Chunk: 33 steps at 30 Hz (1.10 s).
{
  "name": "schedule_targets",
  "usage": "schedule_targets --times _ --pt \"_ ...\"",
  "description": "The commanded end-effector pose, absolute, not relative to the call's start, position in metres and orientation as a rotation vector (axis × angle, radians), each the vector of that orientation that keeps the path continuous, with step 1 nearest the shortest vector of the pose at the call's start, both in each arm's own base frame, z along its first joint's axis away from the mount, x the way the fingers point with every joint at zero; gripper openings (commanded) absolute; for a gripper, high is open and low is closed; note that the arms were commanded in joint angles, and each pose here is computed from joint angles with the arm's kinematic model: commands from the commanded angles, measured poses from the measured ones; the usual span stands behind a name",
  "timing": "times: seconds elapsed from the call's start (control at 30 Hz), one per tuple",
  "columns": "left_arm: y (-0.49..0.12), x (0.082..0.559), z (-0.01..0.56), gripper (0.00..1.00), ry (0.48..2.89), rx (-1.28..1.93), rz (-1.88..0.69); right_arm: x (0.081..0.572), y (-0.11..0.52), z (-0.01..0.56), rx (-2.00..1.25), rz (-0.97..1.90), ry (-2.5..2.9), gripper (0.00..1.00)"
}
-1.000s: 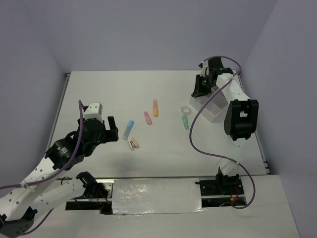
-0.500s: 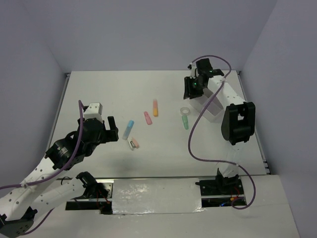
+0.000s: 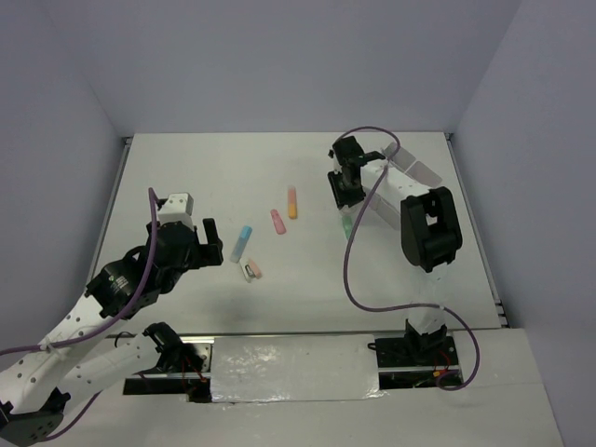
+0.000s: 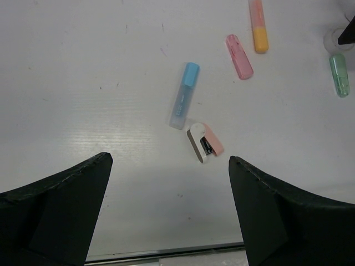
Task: Sort the stationery into containers
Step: Pick up the stationery from the center of the board.
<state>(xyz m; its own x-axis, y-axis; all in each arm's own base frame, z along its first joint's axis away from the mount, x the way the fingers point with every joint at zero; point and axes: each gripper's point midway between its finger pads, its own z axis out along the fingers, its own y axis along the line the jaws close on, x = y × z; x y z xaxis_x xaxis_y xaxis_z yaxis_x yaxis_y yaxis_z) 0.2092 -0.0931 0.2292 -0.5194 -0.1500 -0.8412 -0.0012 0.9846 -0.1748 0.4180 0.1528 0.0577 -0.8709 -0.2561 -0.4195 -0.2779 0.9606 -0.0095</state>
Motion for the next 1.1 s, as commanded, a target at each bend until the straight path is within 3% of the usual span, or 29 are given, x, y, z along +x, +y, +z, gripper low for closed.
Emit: schedule_targets --times 0.0,0.37,0.5,0.67,0.97,1.07 --pt "-0.096 0.214 0.237 0.99 2.075 -0.097 -0.204 0.438 0.148 0.055 -0.373 0.014 2.627 0.42" --pt "-0.096 0.213 0.237 0.99 2.075 -0.094 -0.208 0.440 0.157 0.028 -0.397 0.048 2.679 0.39" --pt "-0.096 0.213 0.238 0.99 2.071 -0.099 -0.212 0.443 0.153 0.026 -0.390 0.018 2.679 0.17" --pt "-0.097 0.214 0.238 0.99 2.074 -0.091 -0.212 0.447 0.164 0.055 -0.401 0.093 2.599 0.03" --pt "-0.097 0.214 0.238 0.99 2.075 -0.092 -0.214 0.460 0.153 0.141 -0.450 0.066 2.519 0.03" --pt "-0.097 0.213 0.237 0.99 2.076 -0.091 -0.213 0.466 0.130 0.137 -0.382 0.063 2.580 0.04"
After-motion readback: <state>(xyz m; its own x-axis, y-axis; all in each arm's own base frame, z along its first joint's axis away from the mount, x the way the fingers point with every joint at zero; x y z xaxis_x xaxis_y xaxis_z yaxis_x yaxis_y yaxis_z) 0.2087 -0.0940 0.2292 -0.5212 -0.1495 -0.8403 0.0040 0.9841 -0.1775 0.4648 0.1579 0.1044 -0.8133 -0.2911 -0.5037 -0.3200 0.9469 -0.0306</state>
